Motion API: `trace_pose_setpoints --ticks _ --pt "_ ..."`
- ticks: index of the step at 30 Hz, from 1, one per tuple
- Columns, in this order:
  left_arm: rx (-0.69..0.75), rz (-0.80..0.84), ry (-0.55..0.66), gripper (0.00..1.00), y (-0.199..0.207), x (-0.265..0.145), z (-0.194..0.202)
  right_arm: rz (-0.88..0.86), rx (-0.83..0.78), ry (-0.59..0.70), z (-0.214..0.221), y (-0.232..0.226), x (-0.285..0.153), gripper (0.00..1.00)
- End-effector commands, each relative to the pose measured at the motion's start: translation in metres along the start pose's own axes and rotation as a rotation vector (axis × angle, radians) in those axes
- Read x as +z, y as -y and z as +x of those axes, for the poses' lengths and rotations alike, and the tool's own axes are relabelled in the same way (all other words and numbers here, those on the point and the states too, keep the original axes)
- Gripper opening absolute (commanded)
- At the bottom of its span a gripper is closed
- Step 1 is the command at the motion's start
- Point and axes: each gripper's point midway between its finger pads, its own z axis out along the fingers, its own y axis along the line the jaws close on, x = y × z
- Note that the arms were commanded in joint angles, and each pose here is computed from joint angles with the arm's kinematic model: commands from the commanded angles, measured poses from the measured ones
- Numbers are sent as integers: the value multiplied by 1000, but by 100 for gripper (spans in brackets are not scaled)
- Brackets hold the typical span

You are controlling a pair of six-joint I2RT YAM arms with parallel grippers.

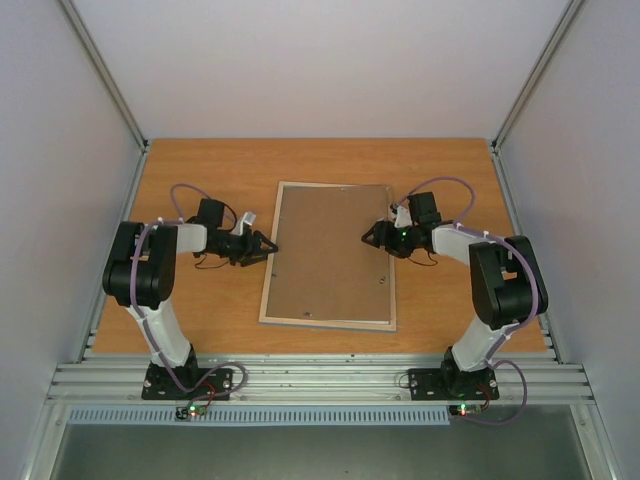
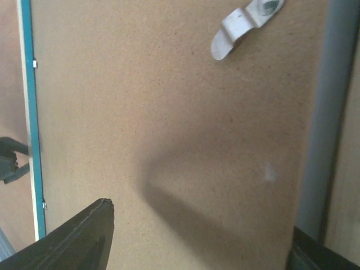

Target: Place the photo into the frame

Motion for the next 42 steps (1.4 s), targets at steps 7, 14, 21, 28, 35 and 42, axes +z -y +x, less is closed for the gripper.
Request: trace_pose_setpoints --ticks 7,14,21,28,35,42 --pt "-31 -170 34 52 -38 -6 5 154 -95 25 -17 -9 -34 86" --pt "-1 -173 63 53 -31 -14 0 145 -211 42 -26 -20 -54 79" --pt "96 -195 88 55 -17 -24 -7 -23 -310 -127 4 -43 -46 49" --pt "458 -270 45 62 30 -35 1 -130 -338 -287 54 -57 -31 40" --pt "893 -320 -181 74 61 -38 71 -103 -291 -399 79 -30 -6 32" --pt "1292 -337 -442 78 61 -30 140 -32 -263 -473 85 -7 8 30"
